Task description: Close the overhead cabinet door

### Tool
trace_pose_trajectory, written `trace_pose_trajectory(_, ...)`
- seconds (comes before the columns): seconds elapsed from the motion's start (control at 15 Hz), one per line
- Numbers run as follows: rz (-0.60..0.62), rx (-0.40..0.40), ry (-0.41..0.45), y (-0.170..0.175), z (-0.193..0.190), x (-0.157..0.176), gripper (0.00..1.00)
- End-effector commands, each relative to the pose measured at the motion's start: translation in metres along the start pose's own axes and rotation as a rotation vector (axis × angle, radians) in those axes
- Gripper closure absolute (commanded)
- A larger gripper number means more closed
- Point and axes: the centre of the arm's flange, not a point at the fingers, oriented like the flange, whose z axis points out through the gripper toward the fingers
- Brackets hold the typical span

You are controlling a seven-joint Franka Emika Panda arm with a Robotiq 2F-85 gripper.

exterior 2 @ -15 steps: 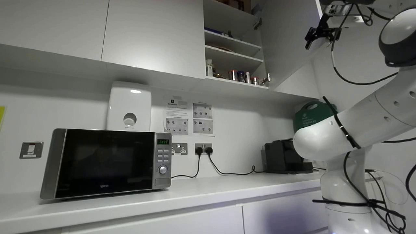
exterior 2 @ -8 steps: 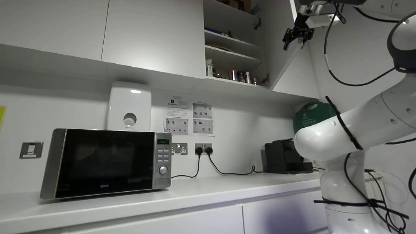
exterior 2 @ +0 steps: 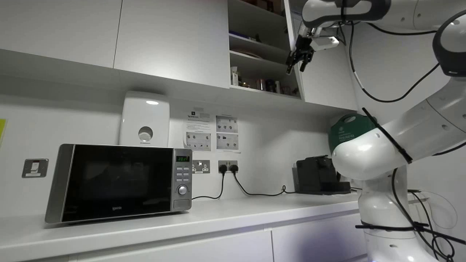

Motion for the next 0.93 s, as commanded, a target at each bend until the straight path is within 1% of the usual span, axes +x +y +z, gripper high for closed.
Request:
trace_pose_trajectory(0.0,-0.066,0.044,-0.026,-0.007,0.052,0.022,0.00)
trace_pose_trajectory(0.2,-0.063,0.059,-0.061,-0.004,0.081,0.024,0.00)
trace_pose_trajectory(0.27,-0.054,0.035,-0.036,-0.003,0.086,0.020,0.00)
trace_pose_trajectory(0.4,-0.049,0.033,0.019,-0.002,0.084,0.019,0.00)
trace_pose_trajectory(0.47,-0.043,0.030,0.044,-0.001,0.080,0.019,0.00)
trace_pose_trajectory(0.67,-0.035,0.020,0.124,0.004,0.052,0.015,0.00)
trace_pose_trajectory(0.87,0.003,-0.002,0.134,0.013,0.017,0.007,0.00)
